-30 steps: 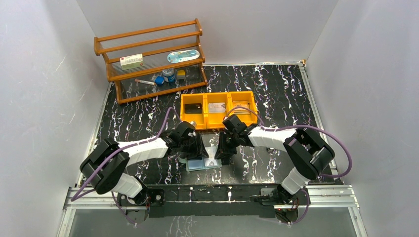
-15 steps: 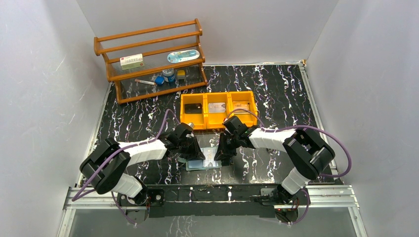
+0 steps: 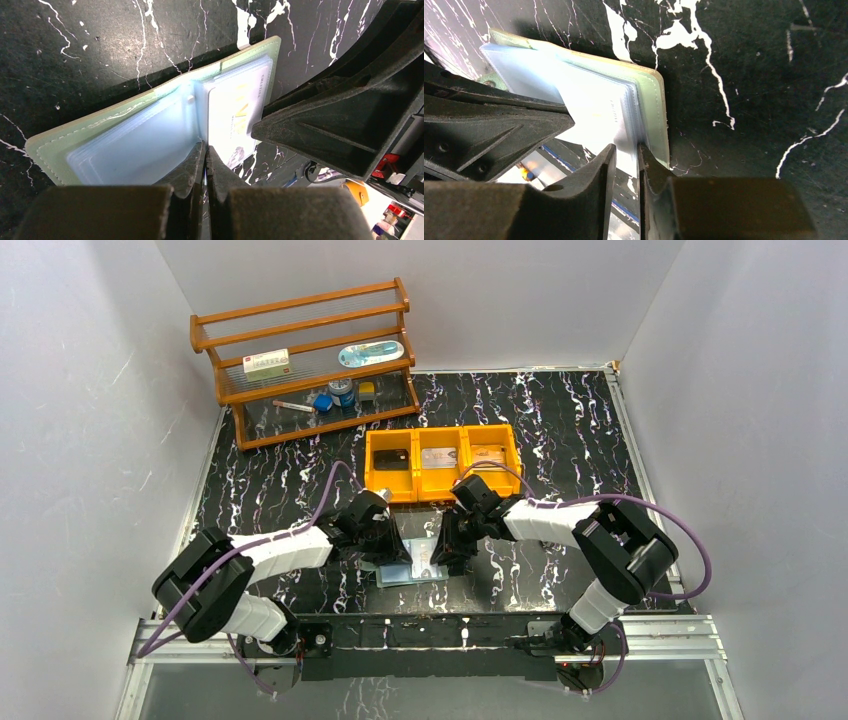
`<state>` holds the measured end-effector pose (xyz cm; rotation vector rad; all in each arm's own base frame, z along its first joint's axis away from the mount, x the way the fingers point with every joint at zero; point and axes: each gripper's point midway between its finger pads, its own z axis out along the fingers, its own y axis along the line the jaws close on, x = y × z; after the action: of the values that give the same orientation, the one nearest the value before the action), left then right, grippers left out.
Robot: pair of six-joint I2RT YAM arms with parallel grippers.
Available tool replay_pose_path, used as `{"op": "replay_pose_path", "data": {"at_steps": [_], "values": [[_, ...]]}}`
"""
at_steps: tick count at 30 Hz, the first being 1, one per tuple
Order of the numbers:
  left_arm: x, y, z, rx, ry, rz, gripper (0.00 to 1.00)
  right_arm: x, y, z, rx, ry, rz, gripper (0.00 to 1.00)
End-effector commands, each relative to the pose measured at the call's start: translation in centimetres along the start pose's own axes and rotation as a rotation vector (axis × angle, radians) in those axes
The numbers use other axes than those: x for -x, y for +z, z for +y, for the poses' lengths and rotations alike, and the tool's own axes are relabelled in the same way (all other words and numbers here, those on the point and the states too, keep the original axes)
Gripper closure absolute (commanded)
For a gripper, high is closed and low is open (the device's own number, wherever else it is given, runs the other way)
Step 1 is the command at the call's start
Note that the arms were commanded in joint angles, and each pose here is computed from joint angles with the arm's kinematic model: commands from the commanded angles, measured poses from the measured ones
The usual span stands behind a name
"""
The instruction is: Take the credit cards out of the card holder
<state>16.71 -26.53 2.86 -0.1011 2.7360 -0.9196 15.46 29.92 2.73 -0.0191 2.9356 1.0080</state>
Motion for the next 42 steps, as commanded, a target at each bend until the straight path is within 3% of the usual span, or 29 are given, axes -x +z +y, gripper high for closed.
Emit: {"op": "replay_pose_path", "data": {"at_steps": [1, 9, 17, 26, 32, 36, 42], "values": [[-0.3, -0.5, -1.6, -0.082, 0.033, 0.011, 1.0, 0.4, 0.4, 1.2, 0.044, -0.006, -0.012, 0.69], [-1.1, -0.2, -1.3, -0.128, -0.038, 0.015, 0.76, 0.3, 1.4, 0.0, 0.002, 0.033, 0.002, 0.69], [-1.2, -0.7, -2.8, -0.32, -0.073, 0.015, 0.83, -0.4, 1.8, -1.0, -0.016, 0.053, 0.024, 0.71], [-1.3, -1.4, -5.1, -0.465, -0.036, 0.033, 0.91, -0.7, 2.5, -1.3, -0.017, 0.062, 0.05, 0.81], [-0.8, -2.4, -6.6, -0.53, 0.016, 0.01, 0.76, -0.5, 2.7, -0.5, 0.011, 0.048, 0.067, 0.8], [-0.4, -2.6, -7.3, -0.547, 0.035, 0.007, 0.74, -0.5, 2.6, -0.3, 0.015, 0.044, 0.066, 0.8], [-0.7, -2.7, -8.0, -0.587, 0.049, 0.037, 0.86, -0.5, 2.7, 0.2, 0.047, 0.05, 0.071, 0.79]]}}
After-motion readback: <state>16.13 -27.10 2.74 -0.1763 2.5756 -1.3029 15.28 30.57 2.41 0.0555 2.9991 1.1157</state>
